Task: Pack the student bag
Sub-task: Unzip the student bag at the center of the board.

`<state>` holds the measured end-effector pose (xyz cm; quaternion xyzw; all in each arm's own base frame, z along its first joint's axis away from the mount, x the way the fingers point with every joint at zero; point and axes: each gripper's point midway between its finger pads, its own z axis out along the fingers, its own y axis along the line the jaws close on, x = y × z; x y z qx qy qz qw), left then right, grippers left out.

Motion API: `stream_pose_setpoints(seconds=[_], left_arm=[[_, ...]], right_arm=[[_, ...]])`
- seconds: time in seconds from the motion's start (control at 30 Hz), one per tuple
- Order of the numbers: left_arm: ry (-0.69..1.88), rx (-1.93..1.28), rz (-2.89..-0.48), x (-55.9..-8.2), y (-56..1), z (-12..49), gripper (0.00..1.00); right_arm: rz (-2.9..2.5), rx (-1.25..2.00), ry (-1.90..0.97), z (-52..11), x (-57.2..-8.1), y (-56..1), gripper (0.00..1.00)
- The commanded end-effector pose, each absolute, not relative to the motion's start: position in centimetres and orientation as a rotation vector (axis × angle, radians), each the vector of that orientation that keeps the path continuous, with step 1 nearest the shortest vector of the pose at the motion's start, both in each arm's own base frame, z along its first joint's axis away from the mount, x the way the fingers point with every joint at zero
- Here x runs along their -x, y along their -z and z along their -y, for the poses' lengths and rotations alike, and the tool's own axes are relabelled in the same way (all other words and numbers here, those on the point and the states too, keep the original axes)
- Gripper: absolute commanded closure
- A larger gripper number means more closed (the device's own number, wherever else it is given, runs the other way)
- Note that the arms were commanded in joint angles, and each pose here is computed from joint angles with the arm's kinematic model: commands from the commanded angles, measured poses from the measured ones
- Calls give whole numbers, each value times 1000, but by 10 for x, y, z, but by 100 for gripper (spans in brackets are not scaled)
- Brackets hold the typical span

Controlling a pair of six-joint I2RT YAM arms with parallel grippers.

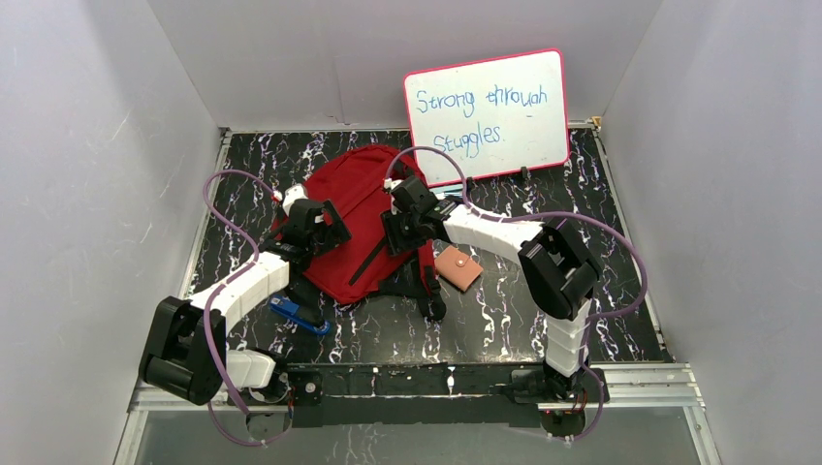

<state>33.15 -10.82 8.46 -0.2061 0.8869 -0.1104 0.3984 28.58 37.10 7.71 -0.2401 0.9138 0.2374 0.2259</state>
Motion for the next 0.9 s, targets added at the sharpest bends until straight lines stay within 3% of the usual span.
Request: stream_pose_setpoints(seconds=[0.0, 0.4, 0.87], left_arm=[[235, 520, -2353, -308, -56, 103, 17], [239, 517, -2360, -308, -52, 104, 17], [256, 524, -2368, -309, -48, 108, 17]], right_arm=[[-2434, 622, -673, -386, -302, -101, 59], [-2429, 729, -692, -389, -285, -106, 99], [-2307, 994, -941, -429, -227, -126, 100]])
